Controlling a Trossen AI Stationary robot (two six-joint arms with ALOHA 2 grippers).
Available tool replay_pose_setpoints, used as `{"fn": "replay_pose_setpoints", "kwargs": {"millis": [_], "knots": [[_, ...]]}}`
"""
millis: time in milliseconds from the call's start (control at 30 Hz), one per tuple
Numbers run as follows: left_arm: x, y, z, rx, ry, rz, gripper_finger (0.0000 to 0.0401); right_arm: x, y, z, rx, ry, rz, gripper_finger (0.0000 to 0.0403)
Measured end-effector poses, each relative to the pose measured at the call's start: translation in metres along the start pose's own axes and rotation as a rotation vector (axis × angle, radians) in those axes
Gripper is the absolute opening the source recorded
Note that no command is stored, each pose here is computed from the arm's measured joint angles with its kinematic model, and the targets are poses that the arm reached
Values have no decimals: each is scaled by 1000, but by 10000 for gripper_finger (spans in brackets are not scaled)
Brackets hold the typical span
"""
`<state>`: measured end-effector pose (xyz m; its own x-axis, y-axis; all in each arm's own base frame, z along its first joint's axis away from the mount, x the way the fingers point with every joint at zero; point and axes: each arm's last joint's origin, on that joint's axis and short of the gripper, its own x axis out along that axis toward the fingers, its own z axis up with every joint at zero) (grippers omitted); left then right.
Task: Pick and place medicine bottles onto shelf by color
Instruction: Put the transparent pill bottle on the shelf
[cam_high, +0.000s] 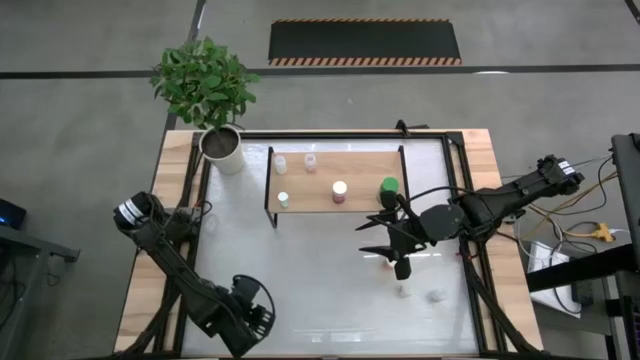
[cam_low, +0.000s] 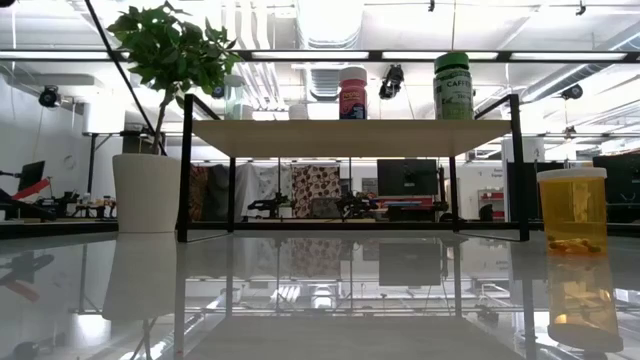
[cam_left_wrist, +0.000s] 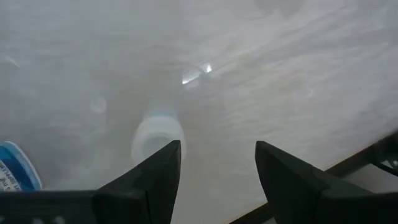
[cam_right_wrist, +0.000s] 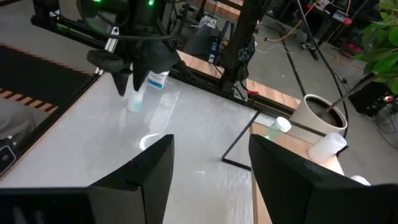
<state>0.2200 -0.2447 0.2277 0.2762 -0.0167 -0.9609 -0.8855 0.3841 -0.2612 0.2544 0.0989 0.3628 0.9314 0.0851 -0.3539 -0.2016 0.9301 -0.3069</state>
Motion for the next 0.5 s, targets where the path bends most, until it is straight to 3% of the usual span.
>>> {"fn": "replay_pose_setpoints", "kwargs": {"millis": [333, 500], "knots": [[-1, 13, 5, 27, -27, 137, 189, 1, 1, -2, 2, 5, 1, 198], [0, 12, 4, 25, -16, 130, 189, 1, 1, -2, 2, 6, 1, 199]]}}
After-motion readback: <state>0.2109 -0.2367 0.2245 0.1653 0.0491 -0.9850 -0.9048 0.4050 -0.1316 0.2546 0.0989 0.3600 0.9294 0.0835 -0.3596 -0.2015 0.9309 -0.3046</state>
